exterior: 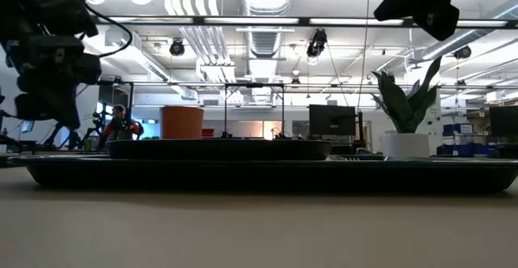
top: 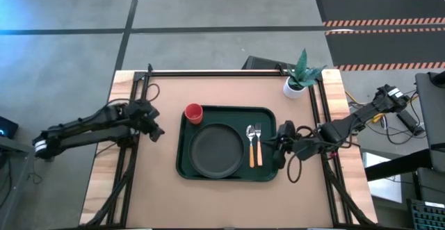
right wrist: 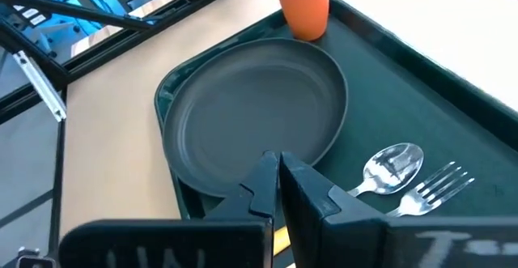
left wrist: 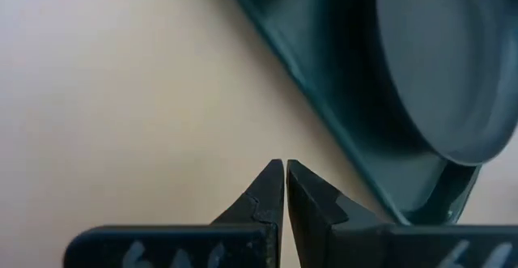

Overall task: Pick and place plate/cup/fork/spoon on tray
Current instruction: Adjust the black serving tray

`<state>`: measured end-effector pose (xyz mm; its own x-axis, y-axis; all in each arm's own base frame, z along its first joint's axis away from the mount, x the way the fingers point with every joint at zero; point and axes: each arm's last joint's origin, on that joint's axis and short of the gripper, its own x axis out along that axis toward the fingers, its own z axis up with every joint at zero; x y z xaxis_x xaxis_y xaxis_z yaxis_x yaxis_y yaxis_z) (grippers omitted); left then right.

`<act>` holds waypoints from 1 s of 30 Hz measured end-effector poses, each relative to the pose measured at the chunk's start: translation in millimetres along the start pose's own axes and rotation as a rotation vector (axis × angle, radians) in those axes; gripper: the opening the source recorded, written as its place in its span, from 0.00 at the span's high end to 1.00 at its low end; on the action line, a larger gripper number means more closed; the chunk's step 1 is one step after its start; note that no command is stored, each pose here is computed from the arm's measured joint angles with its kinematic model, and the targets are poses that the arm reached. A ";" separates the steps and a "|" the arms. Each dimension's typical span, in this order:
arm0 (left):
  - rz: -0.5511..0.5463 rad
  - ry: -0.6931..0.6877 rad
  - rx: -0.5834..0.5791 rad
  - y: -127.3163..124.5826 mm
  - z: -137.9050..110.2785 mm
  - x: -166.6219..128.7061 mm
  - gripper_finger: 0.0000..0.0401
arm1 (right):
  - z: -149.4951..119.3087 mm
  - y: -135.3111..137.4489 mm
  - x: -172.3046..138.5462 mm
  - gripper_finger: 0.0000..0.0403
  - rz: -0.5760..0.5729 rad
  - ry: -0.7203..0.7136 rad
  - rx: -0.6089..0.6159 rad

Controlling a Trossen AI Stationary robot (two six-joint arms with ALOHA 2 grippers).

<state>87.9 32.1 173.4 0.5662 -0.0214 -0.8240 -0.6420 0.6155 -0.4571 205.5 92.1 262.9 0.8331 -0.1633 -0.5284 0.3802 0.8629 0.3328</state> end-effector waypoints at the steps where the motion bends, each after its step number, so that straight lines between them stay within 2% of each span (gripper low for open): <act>1: -0.013 -0.014 0.005 0.0 0.7 2.0 1.00 | 0.2 -0.2 -0.1 0.98 -0.006 -0.007 -0.001; 5: -0.083 -0.036 0.014 -2.7 4.7 6.1 1.00 | 0.7 -0.5 -0.4 0.98 -0.013 -0.016 -0.007; 16: -0.149 -0.123 0.070 -8.8 17.0 23.5 1.00 | 1.1 -0.9 -0.4 0.98 -0.026 -0.029 -0.022; 23: -0.088 -0.027 0.025 1.9 8.5 44.5 1.00 | 1.3 -0.8 -0.6 0.98 -0.026 -0.030 -0.023; 30: -0.122 -0.072 0.027 2.6 11.8 57.0 1.00 | 1.5 -0.7 -0.7 0.98 -0.025 -0.030 -0.027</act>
<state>124.6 41.8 129.2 0.6751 -0.0414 -0.7366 -0.5530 0.6325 -0.5423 205.3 90.9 264.2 0.8354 -0.1986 -0.5125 0.3900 0.8712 0.2982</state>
